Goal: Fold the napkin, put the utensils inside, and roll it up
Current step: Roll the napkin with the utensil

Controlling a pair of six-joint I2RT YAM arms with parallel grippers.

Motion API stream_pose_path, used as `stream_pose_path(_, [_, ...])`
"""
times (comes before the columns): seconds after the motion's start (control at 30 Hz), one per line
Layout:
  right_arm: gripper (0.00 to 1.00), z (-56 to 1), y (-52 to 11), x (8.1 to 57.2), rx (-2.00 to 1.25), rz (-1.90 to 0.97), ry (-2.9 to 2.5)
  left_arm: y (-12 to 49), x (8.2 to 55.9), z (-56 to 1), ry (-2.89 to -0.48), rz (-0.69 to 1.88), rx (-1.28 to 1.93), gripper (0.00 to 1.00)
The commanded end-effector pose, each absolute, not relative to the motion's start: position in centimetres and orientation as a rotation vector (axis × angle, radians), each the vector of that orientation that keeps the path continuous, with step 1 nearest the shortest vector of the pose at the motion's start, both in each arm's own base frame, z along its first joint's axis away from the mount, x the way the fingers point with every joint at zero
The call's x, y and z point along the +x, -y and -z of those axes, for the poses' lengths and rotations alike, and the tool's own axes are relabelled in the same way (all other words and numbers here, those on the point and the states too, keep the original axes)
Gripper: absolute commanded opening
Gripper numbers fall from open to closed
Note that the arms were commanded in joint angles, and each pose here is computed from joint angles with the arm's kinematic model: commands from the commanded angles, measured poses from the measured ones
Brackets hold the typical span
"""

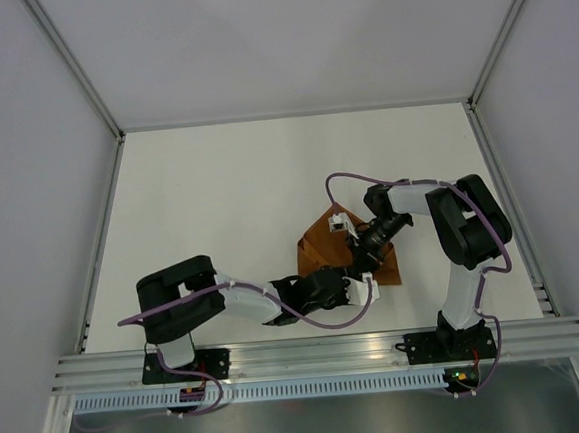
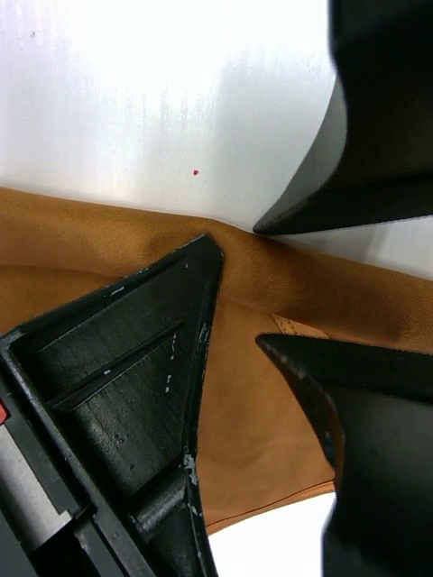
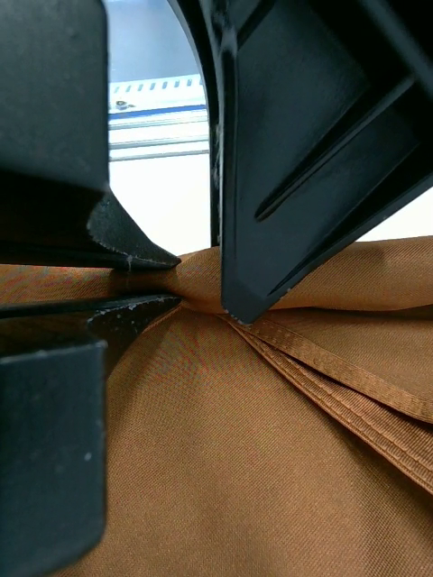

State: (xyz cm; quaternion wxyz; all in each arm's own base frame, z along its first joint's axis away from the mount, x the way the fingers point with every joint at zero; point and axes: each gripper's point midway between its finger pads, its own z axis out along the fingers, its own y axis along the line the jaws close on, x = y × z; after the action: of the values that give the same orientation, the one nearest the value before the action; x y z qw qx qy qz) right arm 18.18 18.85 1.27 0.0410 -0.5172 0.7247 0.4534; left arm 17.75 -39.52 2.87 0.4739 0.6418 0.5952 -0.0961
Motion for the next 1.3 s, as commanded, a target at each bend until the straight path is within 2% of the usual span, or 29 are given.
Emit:
stream_pose_path(0.0, [0.00, 2.8, -16.4, 19.2, -1.768, -1.166, -2.247, 40.4, 17.5, -2.1, -1.465, 0.307, 1.597, 0.50])
stream_pose_path(0.13, [0.01, 2.8, -16.4, 19.2, -1.764, -1.169, -2.249, 40.4, 17.0, -1.1, -1.498, 0.338, 1.631, 0.39])
stream_pose_path(0.23, [0.00, 2.8, -16.4, 19.1, -1.765, -1.168, -2.251, 40.3, 16.6, -0.2, -1.536, 0.370, 1.673, 0.22])
stream_pose_path(0.27, [0.00, 2.8, -16.4, 19.1, -1.763, -1.170, -2.252, 40.5, 16.3, -0.1, -1.544, 0.390, 1.692, 0.12])
stream_pose_path(0.37, [0.00, 2.6, -16.5, 19.2, -1.759, -1.167, -2.245, 40.7, 16.0, 0.3, -1.571, 0.447, 1.714, 0.02])
stream_pose_path(0.47, [0.08, 1.9, -16.7, 19.8, -1.742, -1.145, -2.233, 40.5, 15.6, 0.5, -1.620, 0.532, 1.732, 0.02])
stream_pose_path(0.5, [0.17, 1.5, -16.9, 20.1, -1.733, -1.141, -2.218, 40.2, 15.5, 0.9, -1.647, 0.549, 1.743, 0.02])
stream_pose_path(0.6, [0.32, -0.5, -17.4, 21.0, -1.694, -1.116, -2.168, 39.9, 15.8, 1.1, -1.723, 0.650, 1.726, 0.02])
stream_pose_path(0.73, [0.44, -4.0, -17.6, 23.1, -1.621, -1.034, -2.090, 39.7, 15.7, 1.3, -1.812, 0.743, 1.720, 0.02])
stream_pose_path(0.87, [0.50, -7.0, -17.5, 25.5, -1.520, -0.941, -2.049, 39.5, 15.7, 1.1, -1.849, 0.843, 1.685, 0.02])
stream_pose_path(1.07, [0.51, -10.4, -15.3, 28.9, -1.348, -0.797, -1.999, 38.7, 17.1, 1.0, -1.987, 0.952, 1.583, 0.02])
stream_pose_path(1.27, [0.52, -12.3, -14.7, 26.7, -1.393, -0.715, -1.881, 38.5, 17.4, 1.5, -2.092, 1.065, 1.524, 0.02])
